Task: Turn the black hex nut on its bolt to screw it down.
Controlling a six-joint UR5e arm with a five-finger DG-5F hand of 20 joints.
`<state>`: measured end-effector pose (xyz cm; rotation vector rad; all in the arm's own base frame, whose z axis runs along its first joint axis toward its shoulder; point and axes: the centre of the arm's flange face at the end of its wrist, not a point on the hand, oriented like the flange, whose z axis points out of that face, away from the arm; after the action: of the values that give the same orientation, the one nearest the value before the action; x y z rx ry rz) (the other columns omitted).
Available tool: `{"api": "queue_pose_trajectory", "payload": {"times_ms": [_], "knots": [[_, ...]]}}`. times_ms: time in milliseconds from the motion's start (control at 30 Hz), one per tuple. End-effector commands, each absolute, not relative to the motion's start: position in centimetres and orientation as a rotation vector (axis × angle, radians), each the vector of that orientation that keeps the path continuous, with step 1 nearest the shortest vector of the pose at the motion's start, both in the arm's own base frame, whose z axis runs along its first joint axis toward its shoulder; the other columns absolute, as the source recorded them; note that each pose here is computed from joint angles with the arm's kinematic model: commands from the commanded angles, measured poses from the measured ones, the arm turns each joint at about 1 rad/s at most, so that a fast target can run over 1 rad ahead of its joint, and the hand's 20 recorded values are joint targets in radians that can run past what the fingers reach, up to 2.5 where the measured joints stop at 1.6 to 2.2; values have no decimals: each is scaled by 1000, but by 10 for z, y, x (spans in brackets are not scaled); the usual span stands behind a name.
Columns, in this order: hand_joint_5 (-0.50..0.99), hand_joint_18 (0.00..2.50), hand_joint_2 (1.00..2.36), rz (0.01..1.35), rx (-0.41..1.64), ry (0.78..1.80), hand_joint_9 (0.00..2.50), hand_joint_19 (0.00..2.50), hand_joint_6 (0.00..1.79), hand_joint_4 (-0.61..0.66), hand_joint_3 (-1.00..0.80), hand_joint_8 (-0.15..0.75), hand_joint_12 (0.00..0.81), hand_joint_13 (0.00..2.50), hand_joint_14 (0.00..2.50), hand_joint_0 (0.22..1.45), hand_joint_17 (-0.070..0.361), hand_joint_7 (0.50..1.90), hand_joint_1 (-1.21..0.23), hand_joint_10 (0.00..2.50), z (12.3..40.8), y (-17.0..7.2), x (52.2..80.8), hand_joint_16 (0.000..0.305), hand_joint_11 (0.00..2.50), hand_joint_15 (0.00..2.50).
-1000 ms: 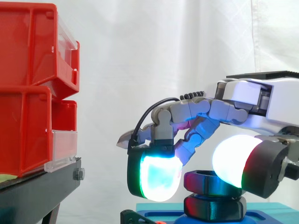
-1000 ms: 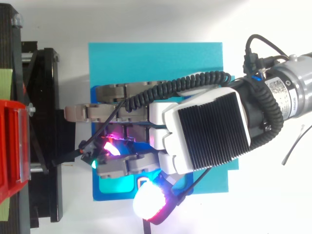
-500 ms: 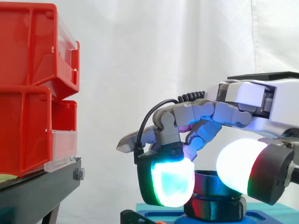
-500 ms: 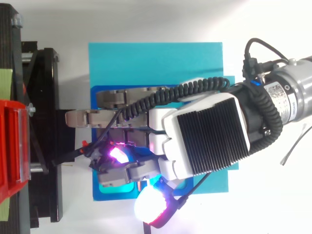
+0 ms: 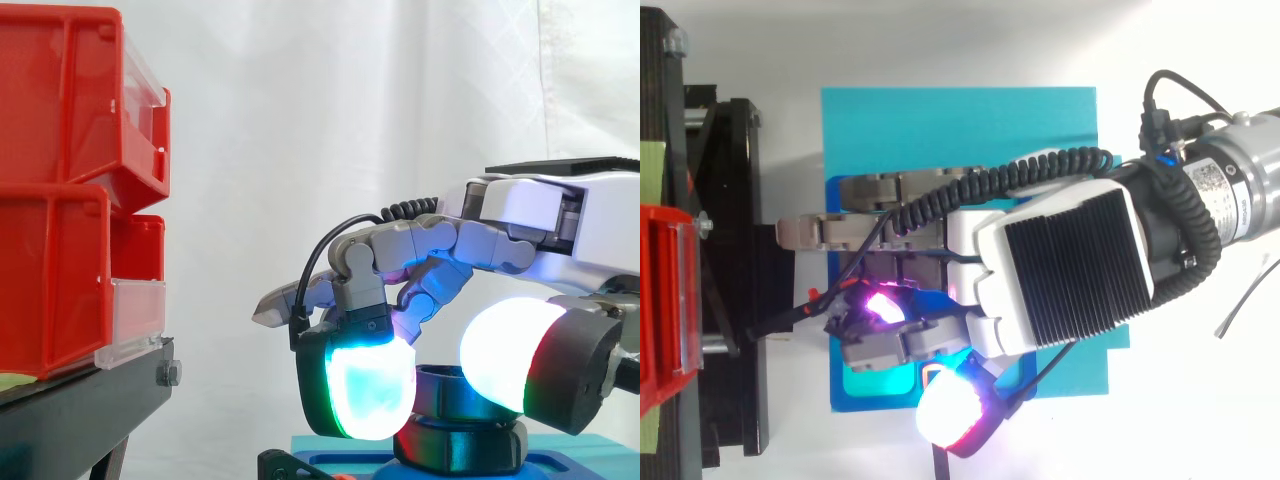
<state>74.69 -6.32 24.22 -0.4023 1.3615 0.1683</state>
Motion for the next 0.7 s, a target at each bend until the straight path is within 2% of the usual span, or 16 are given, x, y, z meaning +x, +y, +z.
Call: {"api": "queue_pose_trajectory", "payload": {"times_ms": [0, 233, 333, 667], "knots": [[3, 578, 1000, 167, -403, 1358, 962, 564, 541, 119, -500, 212, 320, 523, 0, 507, 106, 1631, -130, 0, 242, -67, 747, 47, 10, 0], [2, 574, 1000, 169, -408, 1353, 963, 563, 543, 124, -500, 215, 321, 523, 0, 507, 106, 1623, -130, 1, 243, -75, 745, 47, 22, 0], [2, 571, 1000, 156, -404, 1346, 961, 565, 543, 124, -500, 211, 320, 523, 0, 506, 106, 1620, -129, 1, 243, -89, 744, 47, 16, 0], [-1, 583, 1000, 156, -424, 1311, 909, 565, 517, 153, -500, 247, 367, 504, 0, 412, 130, 1635, -62, 0, 247, -110, 742, 58, 0, 0]]}}
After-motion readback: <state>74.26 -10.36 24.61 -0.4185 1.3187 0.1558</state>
